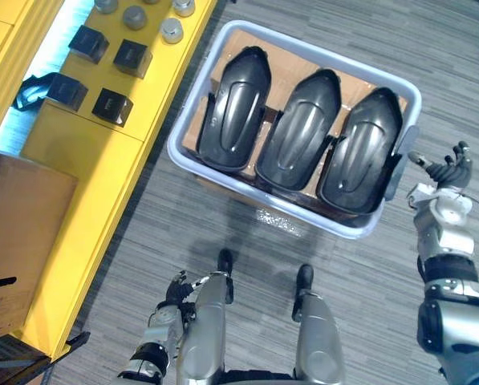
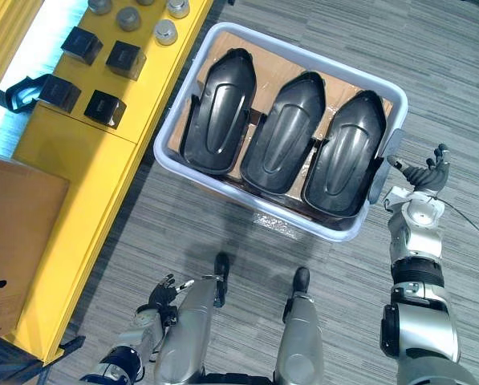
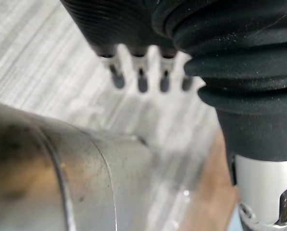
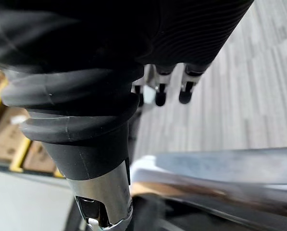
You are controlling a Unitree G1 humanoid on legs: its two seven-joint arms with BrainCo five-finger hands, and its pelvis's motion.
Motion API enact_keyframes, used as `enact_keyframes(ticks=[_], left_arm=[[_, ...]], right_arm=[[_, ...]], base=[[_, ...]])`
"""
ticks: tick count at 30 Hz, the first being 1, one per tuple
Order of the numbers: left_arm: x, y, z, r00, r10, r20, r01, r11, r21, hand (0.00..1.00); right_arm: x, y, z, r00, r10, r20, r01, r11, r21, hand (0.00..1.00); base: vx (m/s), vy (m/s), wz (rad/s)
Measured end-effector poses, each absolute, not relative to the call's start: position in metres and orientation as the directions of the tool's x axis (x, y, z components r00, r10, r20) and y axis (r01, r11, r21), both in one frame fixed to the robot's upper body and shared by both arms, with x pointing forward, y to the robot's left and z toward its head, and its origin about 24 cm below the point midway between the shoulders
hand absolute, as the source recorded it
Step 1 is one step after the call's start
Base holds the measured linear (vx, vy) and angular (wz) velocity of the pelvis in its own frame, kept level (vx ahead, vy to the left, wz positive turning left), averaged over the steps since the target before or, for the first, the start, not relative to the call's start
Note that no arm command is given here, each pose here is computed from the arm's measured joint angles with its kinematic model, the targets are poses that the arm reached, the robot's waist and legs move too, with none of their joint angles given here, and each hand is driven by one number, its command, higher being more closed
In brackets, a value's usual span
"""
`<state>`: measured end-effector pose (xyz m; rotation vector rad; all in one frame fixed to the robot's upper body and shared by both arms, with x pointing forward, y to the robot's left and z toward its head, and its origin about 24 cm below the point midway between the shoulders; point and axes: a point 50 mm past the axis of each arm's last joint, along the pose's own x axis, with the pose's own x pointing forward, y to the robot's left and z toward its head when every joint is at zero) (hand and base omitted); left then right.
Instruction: Walk over and take plastic housings, then place them on the shelf
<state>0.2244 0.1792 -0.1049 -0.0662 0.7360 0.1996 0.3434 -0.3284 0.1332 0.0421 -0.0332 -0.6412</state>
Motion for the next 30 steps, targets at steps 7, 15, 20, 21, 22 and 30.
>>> enact_keyframes(ticks=[7, 15, 20, 21, 22, 30], left_arm=[[0.223, 0.179, -0.107, 0.722, 0.15, -0.676, -0.223, 0.975, -0.022, 0.0], [0.223, 0.172, -0.107, 0.727, 0.133, -0.673, -0.239, 0.969, -0.067, 0.0], [0.223, 0.167, -0.107, 0.73, 0.122, -0.672, -0.237, 0.968, -0.082, 0.0], [0.223, 0.167, -0.107, 0.73, 0.122, -0.673, -0.237, 0.968, -0.082, 0.0], [0.223, 0.167, -0.107, 0.729, 0.122, -0.673, -0.236, 0.968, -0.081, 0.0], [0.221, 0.164, -0.11, 0.718, 0.122, -0.685, -0.264, 0.959, -0.106, 0.0]], right_arm=[[0.347, -0.322, 0.126, 0.832, -0.553, -0.042, 0.552, 0.833, -0.036, 0.0], [0.357, -0.312, 0.132, 0.866, -0.498, -0.046, 0.488, 0.862, -0.141, 1.0], [0.362, -0.317, 0.149, 0.854, -0.519, -0.029, 0.498, 0.834, -0.238, 1.0], [0.361, -0.321, 0.151, 0.849, -0.528, -0.032, 0.501, 0.822, -0.272, 1.0], [0.359, -0.325, 0.151, 0.838, -0.543, -0.05, 0.502, 0.805, -0.316, 1.0], [0.357, -0.335, 0.141, 0.767, -0.626, -0.141, 0.495, 0.717, -0.491, 1.0]], base=[[0.03, -0.008, 0.0], [0.0, 0.0, -0.01], [-0.02, -0.006, 0.04], [-0.01, -0.033, 0.04], [-0.01, -0.032, 0.06], [0.01, -0.044, 0.09]])
